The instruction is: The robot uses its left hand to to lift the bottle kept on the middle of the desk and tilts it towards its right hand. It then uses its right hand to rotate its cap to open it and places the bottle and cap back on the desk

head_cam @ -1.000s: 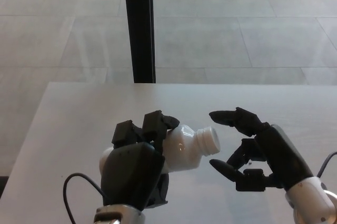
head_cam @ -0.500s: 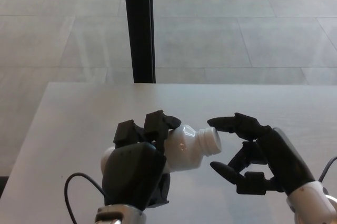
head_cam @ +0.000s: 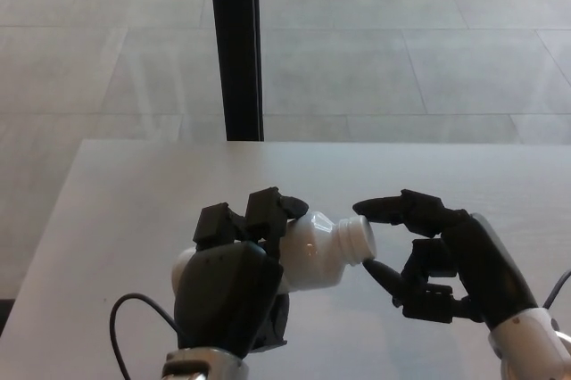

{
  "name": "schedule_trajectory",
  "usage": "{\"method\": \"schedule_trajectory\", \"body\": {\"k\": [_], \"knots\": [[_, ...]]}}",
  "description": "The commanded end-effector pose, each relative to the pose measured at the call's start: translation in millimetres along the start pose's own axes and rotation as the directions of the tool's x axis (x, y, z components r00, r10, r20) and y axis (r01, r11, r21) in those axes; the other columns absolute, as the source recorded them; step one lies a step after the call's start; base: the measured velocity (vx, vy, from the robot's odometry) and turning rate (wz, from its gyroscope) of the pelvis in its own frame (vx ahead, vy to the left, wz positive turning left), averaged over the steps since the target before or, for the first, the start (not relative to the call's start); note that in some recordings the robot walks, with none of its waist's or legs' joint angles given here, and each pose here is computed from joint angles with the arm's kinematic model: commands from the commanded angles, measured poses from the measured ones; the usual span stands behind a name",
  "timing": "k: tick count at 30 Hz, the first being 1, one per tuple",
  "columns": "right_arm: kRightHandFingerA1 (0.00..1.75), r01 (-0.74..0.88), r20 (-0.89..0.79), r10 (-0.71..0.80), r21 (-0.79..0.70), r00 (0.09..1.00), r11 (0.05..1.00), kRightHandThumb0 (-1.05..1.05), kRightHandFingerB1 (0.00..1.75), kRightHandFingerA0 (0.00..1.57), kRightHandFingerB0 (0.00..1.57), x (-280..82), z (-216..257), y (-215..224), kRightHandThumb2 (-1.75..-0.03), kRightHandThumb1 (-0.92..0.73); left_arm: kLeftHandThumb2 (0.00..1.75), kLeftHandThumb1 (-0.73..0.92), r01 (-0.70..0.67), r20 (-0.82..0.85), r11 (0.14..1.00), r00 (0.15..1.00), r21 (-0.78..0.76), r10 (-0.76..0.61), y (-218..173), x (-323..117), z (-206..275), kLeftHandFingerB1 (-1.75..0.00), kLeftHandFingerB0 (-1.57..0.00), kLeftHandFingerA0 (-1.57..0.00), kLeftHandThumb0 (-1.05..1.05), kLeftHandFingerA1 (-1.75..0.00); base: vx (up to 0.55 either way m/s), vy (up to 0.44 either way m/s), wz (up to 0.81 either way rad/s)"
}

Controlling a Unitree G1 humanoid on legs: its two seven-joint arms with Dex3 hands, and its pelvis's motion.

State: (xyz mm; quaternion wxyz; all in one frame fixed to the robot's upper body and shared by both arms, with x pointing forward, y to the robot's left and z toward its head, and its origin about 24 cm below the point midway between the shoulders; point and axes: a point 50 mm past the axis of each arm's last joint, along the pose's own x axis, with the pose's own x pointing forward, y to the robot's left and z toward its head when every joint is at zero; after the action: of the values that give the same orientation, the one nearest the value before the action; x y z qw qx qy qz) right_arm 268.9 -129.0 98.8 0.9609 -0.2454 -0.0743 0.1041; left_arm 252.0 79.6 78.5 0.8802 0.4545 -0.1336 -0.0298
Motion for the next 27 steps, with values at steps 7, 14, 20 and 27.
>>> {"method": "schedule_trajectory", "body": {"k": [7,14,20,27], "knots": [[1.42,0.011,0.048,-0.012,0.025,0.999,1.000,-0.37,0.50,1.05,0.80,-1.6,3.9,-0.3,-0.64,-0.70,1.26,0.58,-0.025,0.025,1.000,0.999,-0.002,0.025,0.7,1.6,2.6,-1.48,-0.81,-0.91,0.15,-1.75,0.00,0.000,0.00],[1.46,0.016,0.068,-0.017,0.020,0.998,1.000,-0.39,0.53,1.02,0.85,-1.9,7.4,2.7,-0.61,-0.71,1.25,0.57,-0.027,0.035,1.000,0.999,-0.005,0.027,-0.2,1.3,3.5,-1.47,-0.80,-0.90,0.14,-1.75,0.00,0.000,0.00],[1.59,-0.001,0.079,0.004,-0.029,0.997,1.000,-0.37,0.91,0.91,0.94,-1.7,6.6,1.7,-0.71,-0.66,1.23,0.59,-0.033,0.036,0.999,0.999,-0.004,0.033,-0.4,1.2,3.1,-1.47,-0.80,-0.90,0.12,-1.75,0.00,0.000,0.00],[1.67,0.021,0.083,-0.015,-0.067,0.996,0.998,-0.37,1.11,0.92,0.86,-3.6,5.5,1.3,-0.70,-0.69,1.22,0.60,-0.036,0.028,0.999,0.999,-0.006,0.036,-0.7,0.6,4.2,-1.48,-0.79,-0.89,0.15,-1.75,0.00,0.000,0.00]]}}
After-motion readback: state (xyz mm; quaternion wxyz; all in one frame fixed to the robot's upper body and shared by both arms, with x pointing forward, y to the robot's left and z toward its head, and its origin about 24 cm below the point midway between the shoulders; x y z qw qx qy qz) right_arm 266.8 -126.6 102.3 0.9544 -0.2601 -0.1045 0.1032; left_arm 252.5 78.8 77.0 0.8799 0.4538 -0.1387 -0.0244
